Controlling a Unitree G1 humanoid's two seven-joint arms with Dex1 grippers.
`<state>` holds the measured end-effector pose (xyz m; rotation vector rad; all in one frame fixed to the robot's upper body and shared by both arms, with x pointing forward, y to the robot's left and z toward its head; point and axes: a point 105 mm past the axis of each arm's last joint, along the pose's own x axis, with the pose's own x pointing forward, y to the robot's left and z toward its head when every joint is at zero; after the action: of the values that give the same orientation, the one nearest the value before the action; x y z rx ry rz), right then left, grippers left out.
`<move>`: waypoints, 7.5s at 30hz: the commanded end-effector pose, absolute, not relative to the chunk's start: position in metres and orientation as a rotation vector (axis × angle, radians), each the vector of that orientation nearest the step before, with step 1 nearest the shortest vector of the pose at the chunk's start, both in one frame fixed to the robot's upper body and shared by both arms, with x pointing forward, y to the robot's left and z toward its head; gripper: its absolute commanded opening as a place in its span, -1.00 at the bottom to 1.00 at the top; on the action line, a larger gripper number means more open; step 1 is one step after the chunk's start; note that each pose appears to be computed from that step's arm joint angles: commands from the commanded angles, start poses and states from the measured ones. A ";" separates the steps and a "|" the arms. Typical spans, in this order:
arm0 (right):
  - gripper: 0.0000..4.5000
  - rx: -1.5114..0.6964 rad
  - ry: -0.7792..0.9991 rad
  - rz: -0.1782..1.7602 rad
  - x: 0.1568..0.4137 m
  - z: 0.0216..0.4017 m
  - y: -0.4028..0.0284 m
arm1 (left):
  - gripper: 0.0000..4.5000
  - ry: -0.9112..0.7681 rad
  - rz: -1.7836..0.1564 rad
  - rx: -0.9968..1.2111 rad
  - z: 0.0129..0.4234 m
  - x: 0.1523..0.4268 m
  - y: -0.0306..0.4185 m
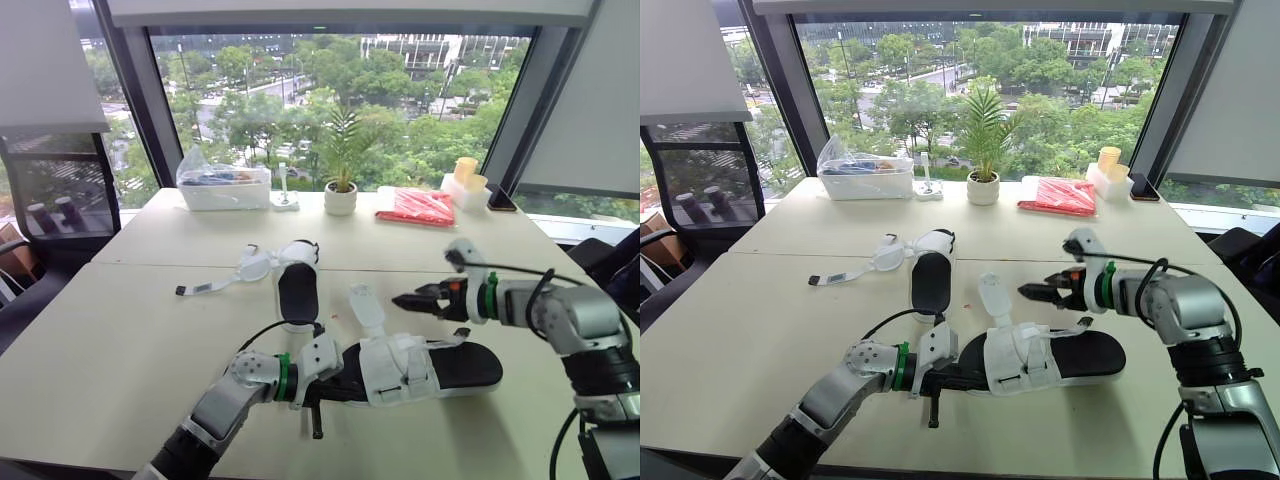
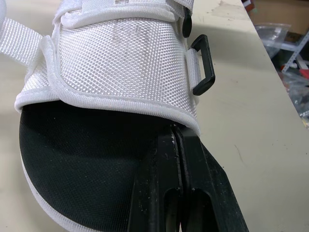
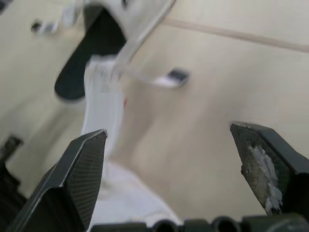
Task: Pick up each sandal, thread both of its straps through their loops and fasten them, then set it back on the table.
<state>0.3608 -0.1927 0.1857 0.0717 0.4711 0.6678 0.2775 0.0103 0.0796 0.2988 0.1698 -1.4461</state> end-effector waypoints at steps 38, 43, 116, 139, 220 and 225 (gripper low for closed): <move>-0.98 0.275 0.494 0.446 0.291 0.199 -0.195 | -1.00 0.189 -1.458 0.328 0.073 0.278 0.012; -0.98 0.231 0.308 0.661 0.290 0.266 -0.163 | -1.00 0.194 -1.459 0.323 0.073 0.279 0.012; 0.99 -0.776 0.315 0.893 0.408 0.202 -0.165 | -1.00 0.202 -1.533 0.383 0.071 0.271 0.009; 0.99 0.050 0.679 0.860 0.357 0.160 -0.141 | -1.00 0.183 -1.568 0.390 0.074 0.275 0.002; 0.99 -1.133 0.034 1.534 0.176 0.098 -0.148 | -1.00 0.234 -1.534 0.366 0.070 0.267 0.017; 0.99 -1.084 0.165 1.493 0.183 0.110 -0.169 | -1.00 0.229 -1.533 0.367 0.071 0.268 0.016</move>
<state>0.1779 -0.1656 0.0962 -1.1093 0.1637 1.5231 0.2705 0.0165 0.0778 0.3604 0.1999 -1.5265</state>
